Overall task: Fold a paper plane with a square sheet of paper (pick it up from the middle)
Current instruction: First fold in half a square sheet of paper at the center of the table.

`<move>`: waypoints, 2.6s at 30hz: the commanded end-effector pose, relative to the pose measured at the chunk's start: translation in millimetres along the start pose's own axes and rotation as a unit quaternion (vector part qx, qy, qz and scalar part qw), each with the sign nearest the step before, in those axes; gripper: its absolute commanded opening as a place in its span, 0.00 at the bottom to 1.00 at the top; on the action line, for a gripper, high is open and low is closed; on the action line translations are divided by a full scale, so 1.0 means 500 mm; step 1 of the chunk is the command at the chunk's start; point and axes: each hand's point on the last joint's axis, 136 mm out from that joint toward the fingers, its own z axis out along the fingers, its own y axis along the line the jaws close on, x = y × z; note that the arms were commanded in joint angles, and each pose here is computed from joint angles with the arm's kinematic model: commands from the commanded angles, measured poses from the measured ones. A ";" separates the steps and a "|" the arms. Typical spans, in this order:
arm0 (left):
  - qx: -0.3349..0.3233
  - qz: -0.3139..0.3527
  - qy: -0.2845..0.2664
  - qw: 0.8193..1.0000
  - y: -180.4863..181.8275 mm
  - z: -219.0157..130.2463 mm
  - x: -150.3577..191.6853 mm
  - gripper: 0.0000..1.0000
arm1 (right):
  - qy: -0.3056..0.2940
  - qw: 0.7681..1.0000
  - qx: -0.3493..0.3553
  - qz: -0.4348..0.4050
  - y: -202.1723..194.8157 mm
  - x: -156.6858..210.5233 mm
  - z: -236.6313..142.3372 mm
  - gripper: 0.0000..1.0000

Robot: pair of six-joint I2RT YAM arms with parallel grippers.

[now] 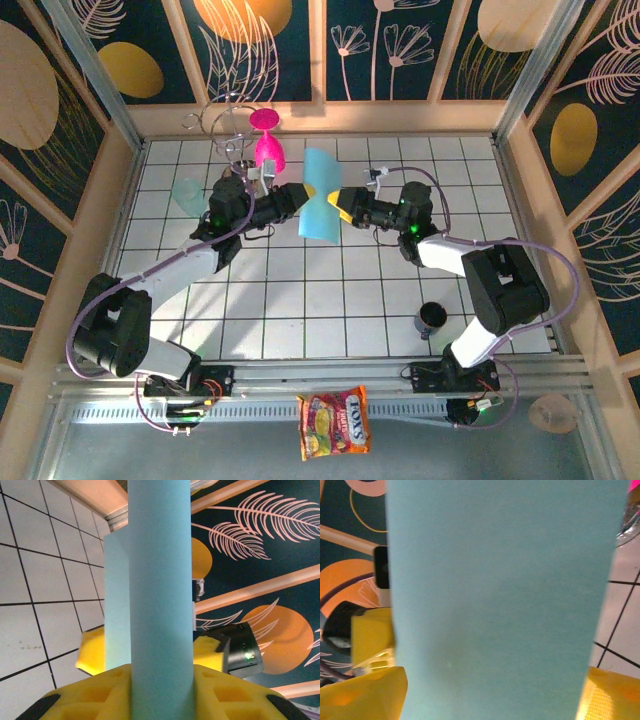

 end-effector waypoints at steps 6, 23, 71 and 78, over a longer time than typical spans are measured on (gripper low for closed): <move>-0.023 -0.003 -0.005 1.000 0.031 -0.010 -0.006 0.32 | -0.019 0.999 0.009 -0.045 0.031 -0.022 -0.014 0.68; -0.060 -0.002 -0.007 0.998 0.066 -0.012 -0.009 0.33 | -0.025 0.998 0.046 -0.033 0.011 -0.041 -0.027 0.08; -0.261 -0.026 0.016 0.965 0.355 -0.099 0.102 0.79 | 0.065 0.965 0.199 0.155 -0.259 0.135 0.079 0.00; -0.312 0.002 0.060 0.948 0.385 -0.069 0.135 0.73 | 0.079 0.957 0.229 0.160 -0.306 0.153 0.075 0.00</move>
